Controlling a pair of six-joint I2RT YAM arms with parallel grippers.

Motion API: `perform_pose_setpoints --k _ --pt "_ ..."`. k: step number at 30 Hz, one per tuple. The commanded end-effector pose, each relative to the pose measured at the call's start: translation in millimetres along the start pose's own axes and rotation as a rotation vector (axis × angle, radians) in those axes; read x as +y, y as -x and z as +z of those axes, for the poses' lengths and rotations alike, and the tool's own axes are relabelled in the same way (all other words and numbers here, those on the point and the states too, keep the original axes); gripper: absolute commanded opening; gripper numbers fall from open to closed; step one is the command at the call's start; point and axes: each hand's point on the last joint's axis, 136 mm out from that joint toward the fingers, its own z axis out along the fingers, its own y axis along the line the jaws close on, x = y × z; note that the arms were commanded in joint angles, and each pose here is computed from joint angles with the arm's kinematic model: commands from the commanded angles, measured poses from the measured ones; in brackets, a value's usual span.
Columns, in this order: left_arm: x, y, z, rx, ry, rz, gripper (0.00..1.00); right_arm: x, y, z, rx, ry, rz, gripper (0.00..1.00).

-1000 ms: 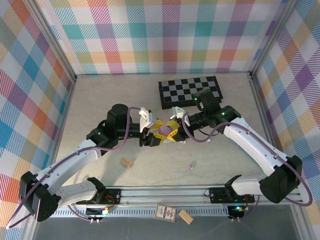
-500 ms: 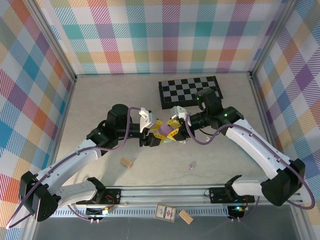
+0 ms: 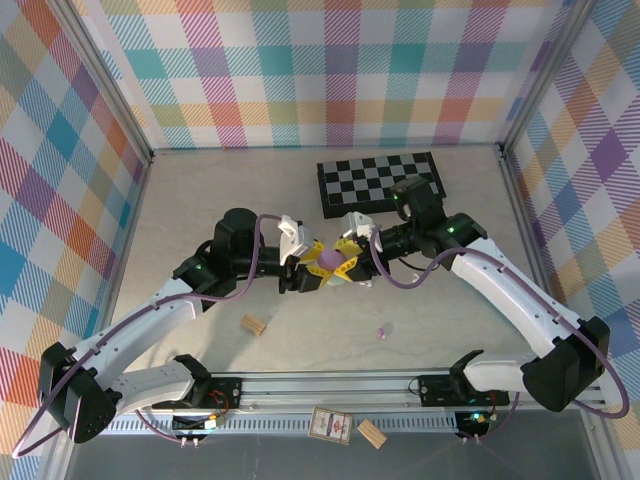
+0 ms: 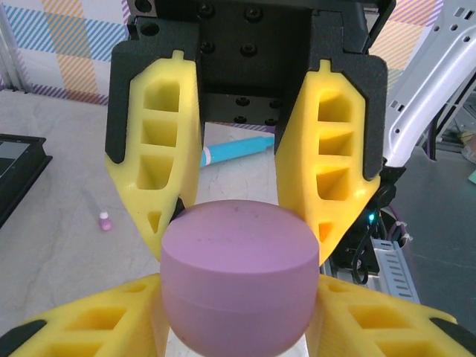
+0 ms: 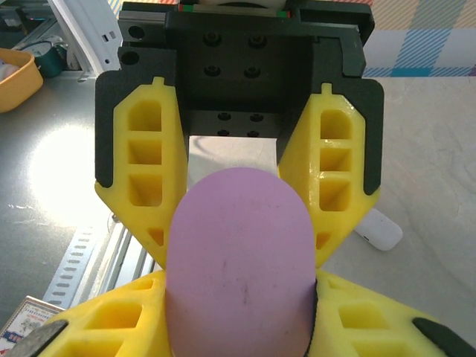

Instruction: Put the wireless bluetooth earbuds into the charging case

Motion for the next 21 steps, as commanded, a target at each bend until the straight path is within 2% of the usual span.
perform_pose_setpoints --k 1,3,5,11,15,21 --pt "-10.0 8.8 -2.1 -0.015 -0.037 0.025 0.48 2.2 -4.4 0.0 -0.002 0.021 0.0 0.25" --pt "-10.0 8.9 -3.2 -0.013 -0.031 0.035 0.54 1.4 -5.8 -0.9 0.0 0.018 0.005 0.25" --pt "-10.4 8.7 -3.8 -0.012 -0.029 0.037 0.54 1.8 -5.3 -1.4 -0.002 0.018 0.005 0.24" --pt "-11.5 7.9 -1.6 -0.011 -0.049 0.023 0.46 2.7 -1.7 -1.7 -0.018 0.026 0.003 0.24" --pt "-11.9 11.3 -1.6 -0.029 -0.051 0.024 0.51 1.4 -4.7 -0.7 -0.007 0.023 0.009 0.24" --pt "-11.7 13.8 -1.9 -0.035 -0.05 0.018 0.49 2.0 -4.7 -1.5 -0.005 0.019 0.006 0.24"
